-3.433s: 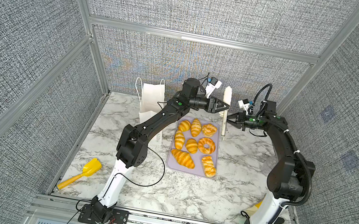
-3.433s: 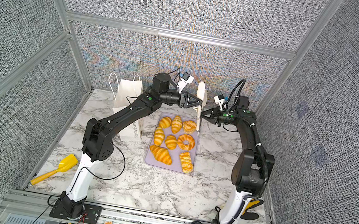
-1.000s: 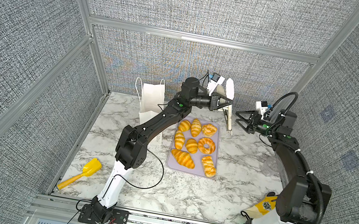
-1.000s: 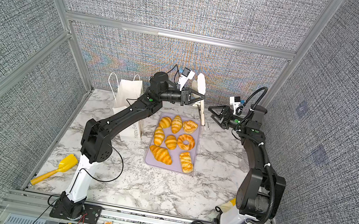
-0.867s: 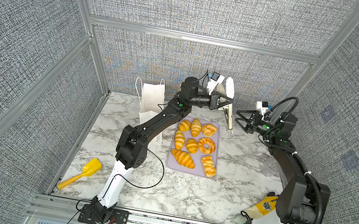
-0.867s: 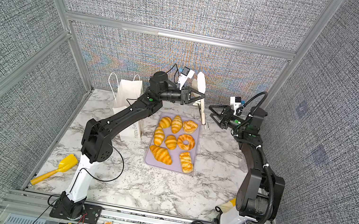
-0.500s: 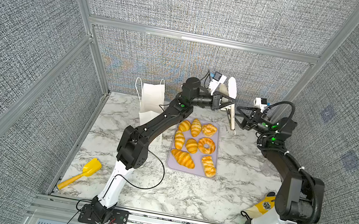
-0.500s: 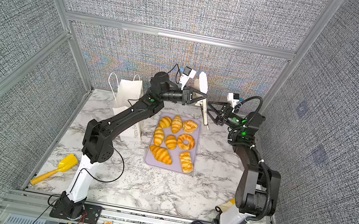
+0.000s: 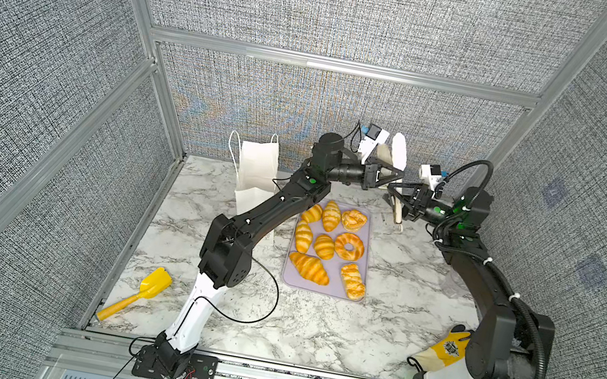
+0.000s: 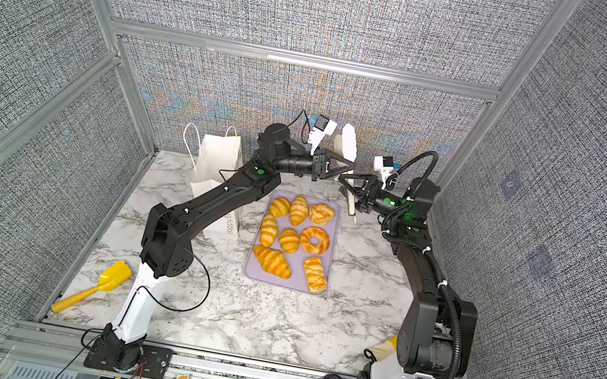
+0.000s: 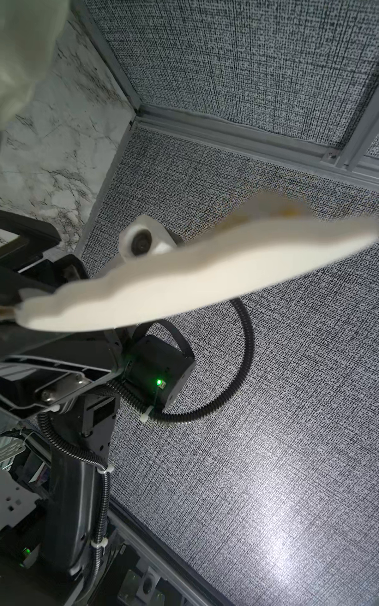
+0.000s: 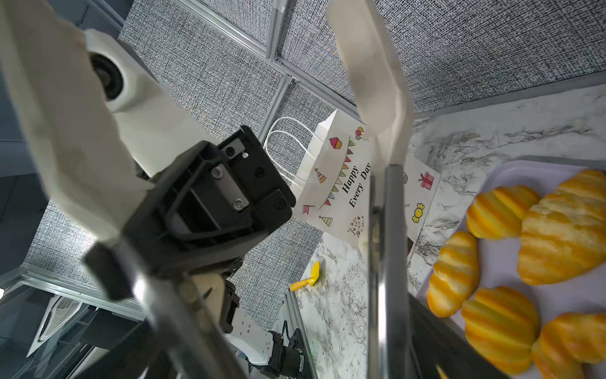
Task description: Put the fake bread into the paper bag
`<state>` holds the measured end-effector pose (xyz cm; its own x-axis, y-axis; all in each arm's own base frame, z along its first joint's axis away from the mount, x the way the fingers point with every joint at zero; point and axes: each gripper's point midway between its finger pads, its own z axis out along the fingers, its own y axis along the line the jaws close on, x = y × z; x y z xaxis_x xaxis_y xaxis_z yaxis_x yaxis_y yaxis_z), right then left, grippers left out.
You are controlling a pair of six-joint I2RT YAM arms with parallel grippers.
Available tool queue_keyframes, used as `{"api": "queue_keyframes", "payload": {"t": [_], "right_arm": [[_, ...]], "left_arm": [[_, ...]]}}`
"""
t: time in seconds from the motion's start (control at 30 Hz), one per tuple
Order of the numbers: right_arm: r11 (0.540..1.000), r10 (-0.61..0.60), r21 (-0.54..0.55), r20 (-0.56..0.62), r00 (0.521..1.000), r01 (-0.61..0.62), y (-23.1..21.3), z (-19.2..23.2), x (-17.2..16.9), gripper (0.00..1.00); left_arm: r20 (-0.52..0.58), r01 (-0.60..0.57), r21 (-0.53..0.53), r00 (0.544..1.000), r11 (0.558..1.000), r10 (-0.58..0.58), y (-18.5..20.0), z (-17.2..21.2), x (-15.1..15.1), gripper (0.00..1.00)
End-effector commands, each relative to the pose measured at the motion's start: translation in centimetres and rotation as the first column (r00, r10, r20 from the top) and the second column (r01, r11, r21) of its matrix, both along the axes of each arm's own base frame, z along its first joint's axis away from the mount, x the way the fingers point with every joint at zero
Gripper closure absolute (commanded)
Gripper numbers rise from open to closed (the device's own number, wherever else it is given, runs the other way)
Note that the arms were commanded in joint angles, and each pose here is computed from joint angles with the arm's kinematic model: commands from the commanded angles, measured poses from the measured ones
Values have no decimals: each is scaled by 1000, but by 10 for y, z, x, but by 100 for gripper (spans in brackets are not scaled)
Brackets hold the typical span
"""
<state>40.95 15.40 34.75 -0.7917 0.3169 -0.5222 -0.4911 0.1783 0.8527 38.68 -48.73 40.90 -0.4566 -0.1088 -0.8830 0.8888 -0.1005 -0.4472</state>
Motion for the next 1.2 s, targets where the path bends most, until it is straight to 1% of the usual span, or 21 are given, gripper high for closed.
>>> {"api": "queue_keyframes", "payload": {"t": [0.0, 0.13, 0.3, 0.43, 0.67, 0.83, 1.17], "right_arm": [[1000, 16, -4, 37, 999, -16, 2, 7, -3, 4], [1000, 16, -3, 41, 999, -16, 1, 9, -2, 5], [1000, 9, -3, 52, 999, -8, 1, 12, 0, 5], [1000, -11, -11, 51, 999, 12, -1, 9, 4, 5], [1000, -16, -10, 86, 996, 17, -2, 19, 6, 4], [1000, -25, -10, 112, 993, 26, -4, 24, 6, 5], [1000, -23, -13, 142, 990, 25, -11, 31, 3, 5]], "left_arm": [[57, 23, -42, 998, 999, -20, 1, 16, -9, 98], [57, 41, -50, 998, 998, -38, 0, 17, -14, 98], [32, 66, -77, 997, 995, -63, 0, 17, -20, 98], [28, 64, -83, 998, 995, -62, -1, 18, -23, 98], [13, 90, -111, 996, 990, -89, -5, 16, -30, 98], [-6, 105, -110, 994, 988, -107, -8, 13, -34, 98], [-34, 128, -147, 990, 981, -134, -3, 15, -39, 98]]}}
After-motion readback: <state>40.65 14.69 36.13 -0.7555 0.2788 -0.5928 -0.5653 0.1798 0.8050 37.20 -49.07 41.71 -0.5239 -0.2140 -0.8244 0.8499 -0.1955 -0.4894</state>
